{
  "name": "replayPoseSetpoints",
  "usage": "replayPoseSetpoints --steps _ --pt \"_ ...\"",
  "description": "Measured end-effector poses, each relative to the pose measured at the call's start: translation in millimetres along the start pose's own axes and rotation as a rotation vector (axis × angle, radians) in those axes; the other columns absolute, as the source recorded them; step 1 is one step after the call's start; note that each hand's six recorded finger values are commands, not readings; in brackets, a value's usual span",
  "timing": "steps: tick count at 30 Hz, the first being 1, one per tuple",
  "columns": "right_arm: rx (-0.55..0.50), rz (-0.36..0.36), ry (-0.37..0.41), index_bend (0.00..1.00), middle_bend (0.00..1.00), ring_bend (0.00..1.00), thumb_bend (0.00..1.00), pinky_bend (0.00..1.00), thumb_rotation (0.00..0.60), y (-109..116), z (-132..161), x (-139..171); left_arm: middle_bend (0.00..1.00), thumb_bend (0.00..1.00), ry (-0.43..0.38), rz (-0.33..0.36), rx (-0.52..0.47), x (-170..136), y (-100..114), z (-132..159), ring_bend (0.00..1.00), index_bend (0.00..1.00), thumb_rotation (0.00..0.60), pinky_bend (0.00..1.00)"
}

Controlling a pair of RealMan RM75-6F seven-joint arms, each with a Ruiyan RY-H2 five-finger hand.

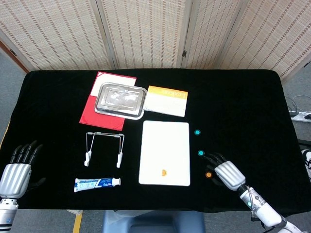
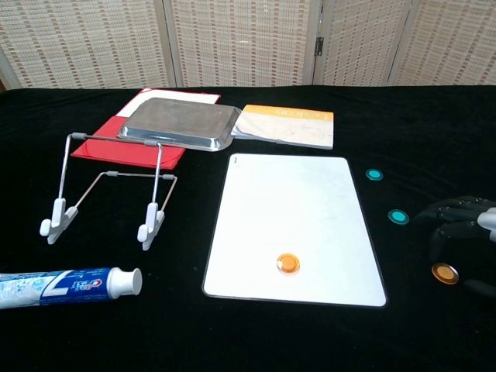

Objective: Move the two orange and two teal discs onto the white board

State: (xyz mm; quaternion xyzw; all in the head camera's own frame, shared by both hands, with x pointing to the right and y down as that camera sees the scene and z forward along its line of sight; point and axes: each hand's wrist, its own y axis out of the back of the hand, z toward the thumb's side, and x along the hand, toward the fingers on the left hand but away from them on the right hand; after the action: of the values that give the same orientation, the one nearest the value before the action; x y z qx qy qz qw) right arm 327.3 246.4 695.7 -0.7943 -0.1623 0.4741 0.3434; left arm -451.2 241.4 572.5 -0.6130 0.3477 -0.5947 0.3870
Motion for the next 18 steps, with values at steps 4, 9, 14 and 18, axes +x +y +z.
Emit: replayPoseSetpoints --steps 4,9,14,18 --pt "-0.003 0.003 -0.003 0.39 0.15 0.04 0.45 0.00 0.600 -4.8 -2.7 -0.9 0.00 0.15 0.003 -0.005 0.001 -0.9 -0.7 -0.6 0.00 0.00 0.600 0.00" --pt "-0.005 0.005 -0.003 0.39 0.15 0.04 0.45 0.00 0.600 -6.6 -3.1 -3.8 0.00 0.14 0.007 -0.007 -0.001 -1.1 -1.4 -1.8 0.00 0.00 0.600 0.00" --pt "0.001 0.014 0.000 0.43 0.15 0.04 0.45 0.00 0.600 -8.3 -2.1 -7.3 0.00 0.15 0.009 -0.008 -0.001 -0.8 -2.5 -3.0 0.00 0.00 0.600 0.00" --pt "0.004 0.018 0.003 0.51 0.18 0.05 0.45 0.00 0.600 -8.8 -0.6 -10.9 0.00 0.15 0.011 -0.010 -0.002 -1.0 -3.4 -4.0 0.00 0.00 0.600 0.00"
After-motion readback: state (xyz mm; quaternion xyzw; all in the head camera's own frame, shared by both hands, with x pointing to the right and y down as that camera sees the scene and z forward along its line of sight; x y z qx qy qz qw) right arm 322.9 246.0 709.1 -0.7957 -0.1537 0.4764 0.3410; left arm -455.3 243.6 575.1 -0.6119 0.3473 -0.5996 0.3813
